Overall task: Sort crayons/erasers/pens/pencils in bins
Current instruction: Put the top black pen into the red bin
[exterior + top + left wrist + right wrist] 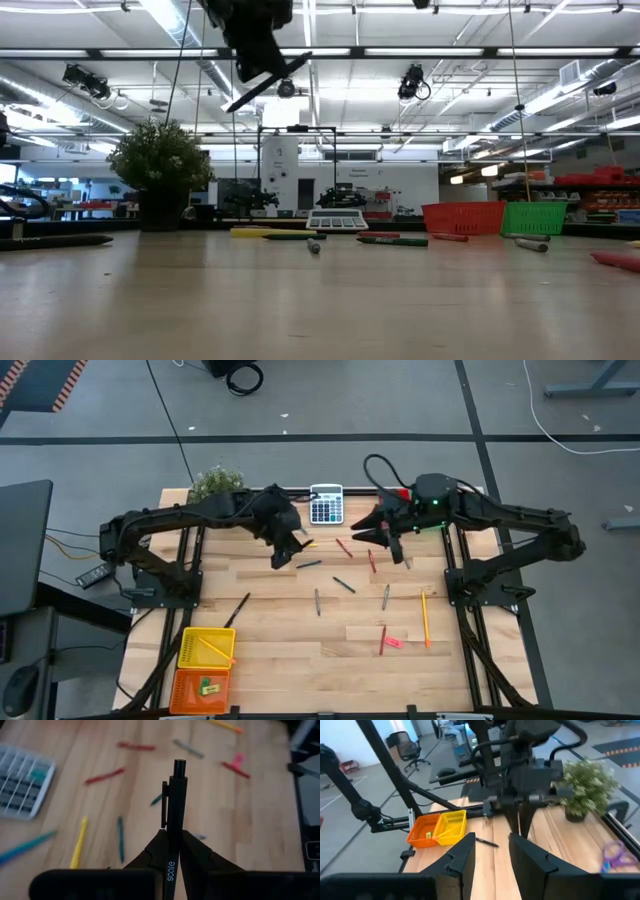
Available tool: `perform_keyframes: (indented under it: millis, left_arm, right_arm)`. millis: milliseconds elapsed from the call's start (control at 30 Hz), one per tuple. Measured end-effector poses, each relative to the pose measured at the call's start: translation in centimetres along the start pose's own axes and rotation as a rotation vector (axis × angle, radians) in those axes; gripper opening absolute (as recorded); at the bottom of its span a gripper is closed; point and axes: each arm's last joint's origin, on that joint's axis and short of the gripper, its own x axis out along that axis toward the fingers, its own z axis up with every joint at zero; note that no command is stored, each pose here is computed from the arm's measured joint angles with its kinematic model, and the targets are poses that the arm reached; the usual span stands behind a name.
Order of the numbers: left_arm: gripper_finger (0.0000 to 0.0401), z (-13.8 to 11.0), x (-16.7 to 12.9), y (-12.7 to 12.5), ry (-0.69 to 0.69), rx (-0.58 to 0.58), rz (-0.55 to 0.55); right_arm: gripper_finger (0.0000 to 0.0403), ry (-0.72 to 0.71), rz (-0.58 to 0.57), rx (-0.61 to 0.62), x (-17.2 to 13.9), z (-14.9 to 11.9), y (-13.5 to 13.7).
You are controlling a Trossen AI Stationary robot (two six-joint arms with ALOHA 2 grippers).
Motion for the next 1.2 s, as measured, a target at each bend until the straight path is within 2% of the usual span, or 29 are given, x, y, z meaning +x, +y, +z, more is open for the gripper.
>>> perform_keyframes:
  millis: [167, 333, 600, 967, 1200]
  left_arm:
    - [0.0031, 0.3, 0.2, -1.2, -0.029, 0.032, -0.019]
    - [0.0032, 0.5, 0.4, -2.0, -0.051, 0.059, -0.042]
    - [0.0031, 1.5, 0.4, -3.0, -0.154, 0.045, -0.075]
    - [0.0031, 1.6, 0.5, -3.8, -0.173, 0.041, -0.096]
    - [0.0039, 1.7, 0.5, -3.8, -0.180, 0.039, -0.097]
  right_arm:
    - [0.0125, 0.054, -0.014, -0.048, 1.6, 1.8, 0.3]
    - [0.0125, 0.242, 0.006, -0.126, 3.9, 1.4, 0.6]
    - [0.0129, 0.284, 0.011, -0.108, 5.9, 0.7, 0.3]
    - [0.0225, 0.318, -0.029, -0.080, 7.6, -0.1, -0.4]
    - [0.0231, 0.327, -0.029, -0.070, 8.5, -0.5, -0.5]
